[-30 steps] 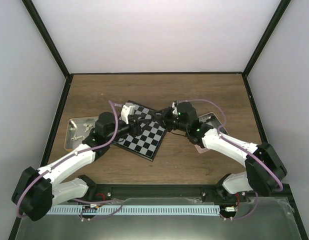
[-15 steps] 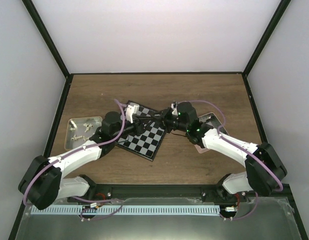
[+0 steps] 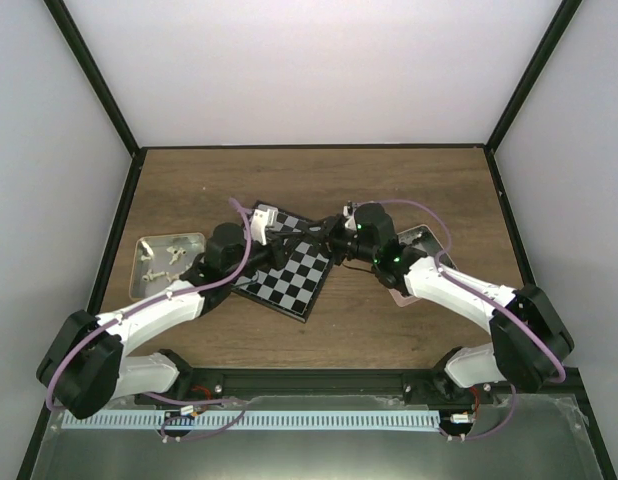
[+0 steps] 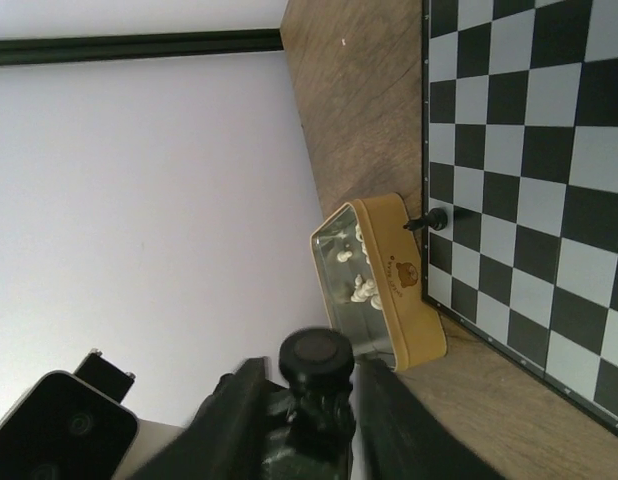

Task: Set up the chess pieces on the board
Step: Place the chess piece on the chessboard.

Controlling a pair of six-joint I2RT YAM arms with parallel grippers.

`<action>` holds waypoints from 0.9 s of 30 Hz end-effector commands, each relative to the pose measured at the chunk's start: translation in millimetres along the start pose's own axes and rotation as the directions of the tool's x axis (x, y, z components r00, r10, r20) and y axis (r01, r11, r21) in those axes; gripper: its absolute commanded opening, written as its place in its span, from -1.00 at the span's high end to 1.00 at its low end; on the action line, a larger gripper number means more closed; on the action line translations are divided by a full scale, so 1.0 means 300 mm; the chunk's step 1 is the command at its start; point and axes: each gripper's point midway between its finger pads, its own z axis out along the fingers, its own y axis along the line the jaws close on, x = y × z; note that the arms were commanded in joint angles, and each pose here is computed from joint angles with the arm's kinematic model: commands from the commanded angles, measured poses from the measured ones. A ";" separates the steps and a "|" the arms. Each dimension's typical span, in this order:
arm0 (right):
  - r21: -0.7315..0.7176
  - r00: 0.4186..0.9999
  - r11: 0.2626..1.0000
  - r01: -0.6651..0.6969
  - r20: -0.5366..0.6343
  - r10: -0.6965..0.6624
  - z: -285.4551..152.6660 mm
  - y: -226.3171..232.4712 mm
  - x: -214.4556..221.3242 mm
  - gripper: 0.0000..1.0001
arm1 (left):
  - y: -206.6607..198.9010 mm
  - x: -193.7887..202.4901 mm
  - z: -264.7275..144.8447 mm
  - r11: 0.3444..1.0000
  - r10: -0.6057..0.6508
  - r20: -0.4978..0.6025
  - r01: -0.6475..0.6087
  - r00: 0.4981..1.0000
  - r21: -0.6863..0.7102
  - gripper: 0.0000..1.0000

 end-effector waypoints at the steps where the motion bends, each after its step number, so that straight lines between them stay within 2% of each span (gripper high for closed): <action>1: -0.001 0.999 0.999 0.051 0.013 -0.051 -0.007 0.012 0.001 0.29 | 0.035 0.003 0.000 0.996 0.018 -0.050 -0.022 0.999 -0.085 0.92; 4: 0.072 0.991 0.992 0.104 0.077 -0.109 -0.029 -0.034 -0.037 -0.22 | 0.056 0.060 -0.022 0.989 -0.029 -0.178 0.002 0.984 -0.151 0.92; 6: 0.121 0.980 0.983 0.141 0.121 -0.156 -0.064 -0.062 -0.065 -0.35 | 0.065 0.108 -0.049 0.980 -0.072 -0.273 0.018 0.959 -0.196 0.91; 11: 0.231 0.934 0.950 0.208 0.240 -0.263 -0.170 -0.127 -0.132 -0.40 | 0.099 0.220 -0.158 0.935 -0.204 -0.491 0.019 0.847 -0.355 0.92; 15: 0.311 0.897 0.920 0.237 0.295 -0.331 -0.236 -0.174 -0.164 -0.40 | 0.120 0.301 -0.227 0.892 -0.311 -0.630 -0.011 0.711 -0.453 0.91; 23: 0.377 0.852 0.889 0.258 0.345 -0.394 -0.305 -0.227 -0.192 -0.41 | 0.216 0.429 -0.268 0.835 -0.404 -0.762 -0.137 0.505 -0.533 0.92; 27: 0.392 0.838 0.879 0.271 0.354 -0.416 -0.319 -0.236 -0.199 -0.41 | 0.253 0.455 -0.249 0.822 -0.424 -0.793 -0.181 0.438 -0.540 0.92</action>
